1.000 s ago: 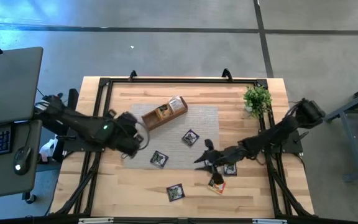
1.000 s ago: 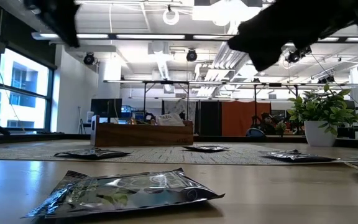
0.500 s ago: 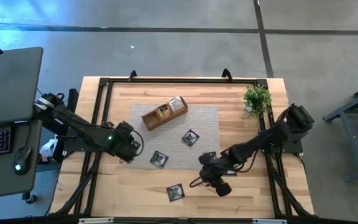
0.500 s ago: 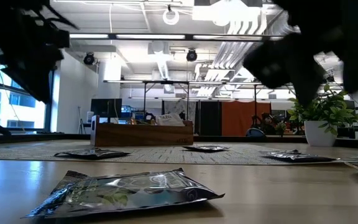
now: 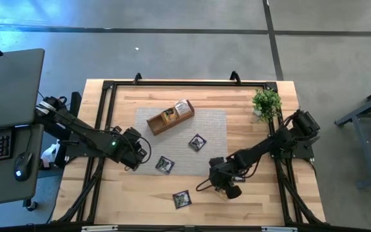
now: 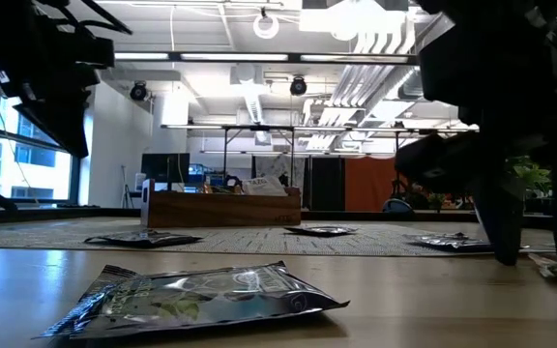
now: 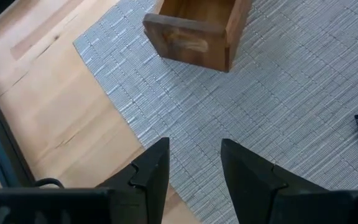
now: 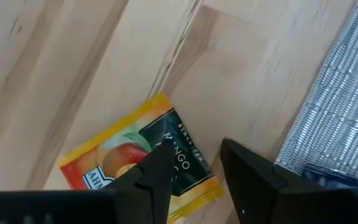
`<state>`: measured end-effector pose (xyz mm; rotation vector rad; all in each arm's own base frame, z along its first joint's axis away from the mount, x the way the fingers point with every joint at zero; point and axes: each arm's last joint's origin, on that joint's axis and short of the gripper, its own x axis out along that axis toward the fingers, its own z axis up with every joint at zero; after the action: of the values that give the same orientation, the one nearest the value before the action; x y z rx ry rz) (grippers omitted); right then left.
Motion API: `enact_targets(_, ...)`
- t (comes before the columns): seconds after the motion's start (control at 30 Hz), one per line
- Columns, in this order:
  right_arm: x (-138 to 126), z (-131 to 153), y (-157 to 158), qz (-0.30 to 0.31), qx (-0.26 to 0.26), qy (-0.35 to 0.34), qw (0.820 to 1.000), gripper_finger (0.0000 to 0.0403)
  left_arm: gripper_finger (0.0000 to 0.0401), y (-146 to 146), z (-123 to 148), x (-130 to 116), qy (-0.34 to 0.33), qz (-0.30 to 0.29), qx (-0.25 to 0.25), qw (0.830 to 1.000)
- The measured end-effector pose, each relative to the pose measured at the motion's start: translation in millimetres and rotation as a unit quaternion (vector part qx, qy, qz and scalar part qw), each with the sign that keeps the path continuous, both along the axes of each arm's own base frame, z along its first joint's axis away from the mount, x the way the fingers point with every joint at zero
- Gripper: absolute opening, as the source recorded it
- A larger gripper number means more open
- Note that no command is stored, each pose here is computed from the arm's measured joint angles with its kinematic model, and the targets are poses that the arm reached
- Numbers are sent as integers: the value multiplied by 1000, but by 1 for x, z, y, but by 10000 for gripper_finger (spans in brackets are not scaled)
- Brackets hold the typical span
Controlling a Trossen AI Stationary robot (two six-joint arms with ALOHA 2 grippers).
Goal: Pick & Place Tea
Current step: Put the yellow tea bag into the middle section of the wooden organizer
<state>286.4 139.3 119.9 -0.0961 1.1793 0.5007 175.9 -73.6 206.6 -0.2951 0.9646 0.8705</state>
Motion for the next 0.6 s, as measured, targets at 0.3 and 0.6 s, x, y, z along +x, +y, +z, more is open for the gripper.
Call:
enact_targets(0.3, -4, -2, 6, 8, -39, -16, 999, 35, 143, 0, 0, 0, 0, 0, -1, 1000)
enact_targets(0.6, 4, 2, 19, 2, 0, -80, 997, 5, 143, 0, 0, 0, 1, 1, -4, 1000)
